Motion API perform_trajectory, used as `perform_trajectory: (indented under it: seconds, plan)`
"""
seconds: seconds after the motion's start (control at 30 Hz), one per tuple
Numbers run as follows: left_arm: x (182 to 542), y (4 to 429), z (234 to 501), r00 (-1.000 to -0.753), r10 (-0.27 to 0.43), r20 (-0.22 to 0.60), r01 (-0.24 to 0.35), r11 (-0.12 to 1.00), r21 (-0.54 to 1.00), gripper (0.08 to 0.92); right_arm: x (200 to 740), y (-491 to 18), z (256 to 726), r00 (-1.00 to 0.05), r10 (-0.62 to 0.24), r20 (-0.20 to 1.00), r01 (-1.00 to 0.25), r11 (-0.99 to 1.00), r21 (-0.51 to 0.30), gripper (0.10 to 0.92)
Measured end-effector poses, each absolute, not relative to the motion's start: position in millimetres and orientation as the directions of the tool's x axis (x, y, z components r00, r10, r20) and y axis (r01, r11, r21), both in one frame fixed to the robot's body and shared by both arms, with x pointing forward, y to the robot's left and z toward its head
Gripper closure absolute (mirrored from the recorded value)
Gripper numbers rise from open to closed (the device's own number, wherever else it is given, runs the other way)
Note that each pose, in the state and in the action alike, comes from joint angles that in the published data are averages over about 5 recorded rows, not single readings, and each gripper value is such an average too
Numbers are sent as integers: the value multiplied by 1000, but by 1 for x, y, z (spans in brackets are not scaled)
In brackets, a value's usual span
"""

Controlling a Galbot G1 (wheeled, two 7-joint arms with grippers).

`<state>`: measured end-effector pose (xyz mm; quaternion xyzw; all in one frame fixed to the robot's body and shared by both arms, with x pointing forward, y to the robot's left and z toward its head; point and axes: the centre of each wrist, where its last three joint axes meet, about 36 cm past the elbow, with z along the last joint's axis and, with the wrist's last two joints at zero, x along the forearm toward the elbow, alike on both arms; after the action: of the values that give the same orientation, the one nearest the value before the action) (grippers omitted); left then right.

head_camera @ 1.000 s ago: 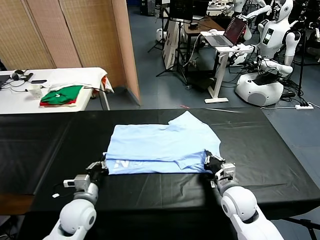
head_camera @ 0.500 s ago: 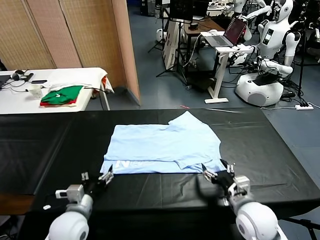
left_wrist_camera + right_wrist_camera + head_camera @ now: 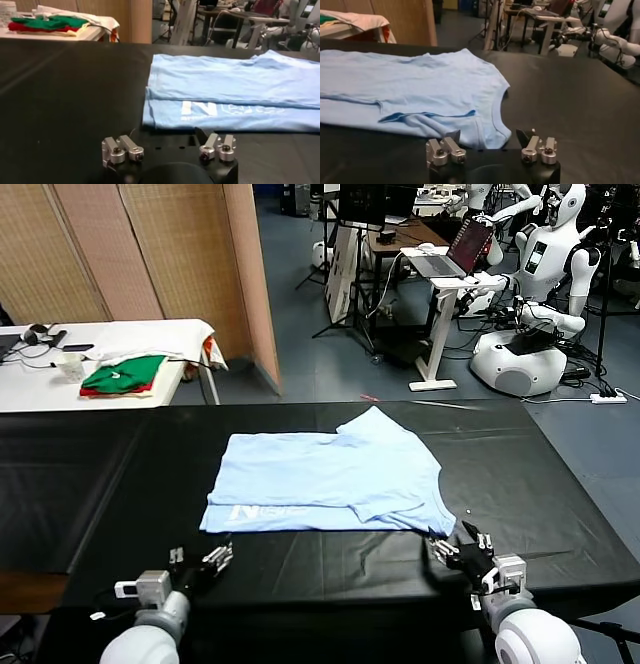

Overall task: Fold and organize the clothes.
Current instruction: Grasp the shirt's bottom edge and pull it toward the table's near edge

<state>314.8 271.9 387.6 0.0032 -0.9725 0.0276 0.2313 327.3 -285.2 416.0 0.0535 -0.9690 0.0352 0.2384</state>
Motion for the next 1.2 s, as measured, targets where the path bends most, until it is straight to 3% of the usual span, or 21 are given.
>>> perform_trajectory:
  seconds: [0.13,0.3,0.4,0.5,1.0,1.1,1.2]
  plan:
    - [318,272,385,-892,6,451,-22,998,-56,330,329,-284,413,-878,-90,470,-124,991,-41,526]
    - [319,271,383,-891,9,454,-20,998,-60,614,328,-284,413,-876,-94,473,-129,991,-43,798]
    - [316,270,384,-890,13,455,-17,998,-61,788,328,-284,414,-874,-95,477,-131,990,-43,874]
    - [313,269,386,-890,15,456,-15,998,-62,856,325,-285,417,-867,-99,489,-132,991,-34,881]
    - [277,270,410,-891,-10,453,-22,1000,-21,855,300,-287,452,-840,-149,522,-187,982,-21,878]
    - [272,270,410,-888,-10,460,-20,1000,-18,855,302,-285,449,-839,-157,522,-196,980,-21,792]
    - [270,269,409,-886,-10,463,-19,1000,-15,855,305,-284,443,-837,-157,524,-201,979,-26,613]
